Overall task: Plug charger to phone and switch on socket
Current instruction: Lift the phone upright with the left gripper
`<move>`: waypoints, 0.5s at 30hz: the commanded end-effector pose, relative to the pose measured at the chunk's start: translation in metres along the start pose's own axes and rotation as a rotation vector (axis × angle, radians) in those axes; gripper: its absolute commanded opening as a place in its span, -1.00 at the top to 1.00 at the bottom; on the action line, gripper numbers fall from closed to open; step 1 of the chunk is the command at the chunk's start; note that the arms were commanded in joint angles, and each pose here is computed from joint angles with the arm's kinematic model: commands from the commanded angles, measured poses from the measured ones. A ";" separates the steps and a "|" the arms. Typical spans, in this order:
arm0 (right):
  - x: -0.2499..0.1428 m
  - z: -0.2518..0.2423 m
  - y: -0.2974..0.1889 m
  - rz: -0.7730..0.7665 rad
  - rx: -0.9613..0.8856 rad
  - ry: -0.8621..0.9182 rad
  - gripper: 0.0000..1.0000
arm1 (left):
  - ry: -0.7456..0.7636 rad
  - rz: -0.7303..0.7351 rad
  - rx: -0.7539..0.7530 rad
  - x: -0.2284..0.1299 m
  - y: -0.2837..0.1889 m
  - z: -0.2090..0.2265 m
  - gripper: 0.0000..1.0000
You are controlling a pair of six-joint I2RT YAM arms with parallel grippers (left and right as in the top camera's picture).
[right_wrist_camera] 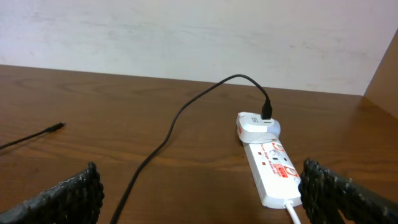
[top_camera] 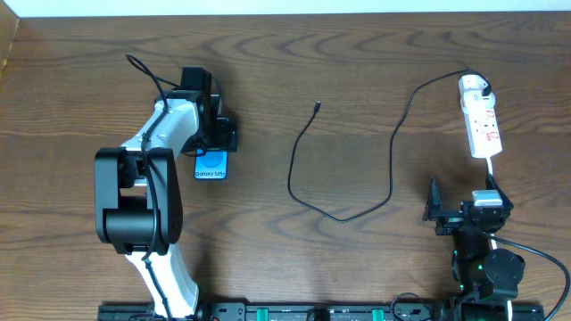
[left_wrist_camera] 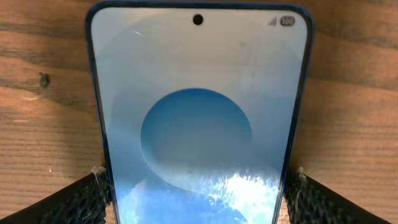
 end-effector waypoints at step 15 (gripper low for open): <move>0.000 0.001 0.000 0.000 0.002 0.012 -0.98 | 0.081 0.160 -0.037 -0.030 0.039 -0.001 -0.81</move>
Point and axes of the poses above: each gripper's point midway between its finger pads, its own y axis out along the fingers, its own z axis along the line the jaws close on, x = y × z, the point moved 9 cm from there along -y, back along the fingers, and after that the axes turned 3 degrees about -y, right-handed, at the moved point
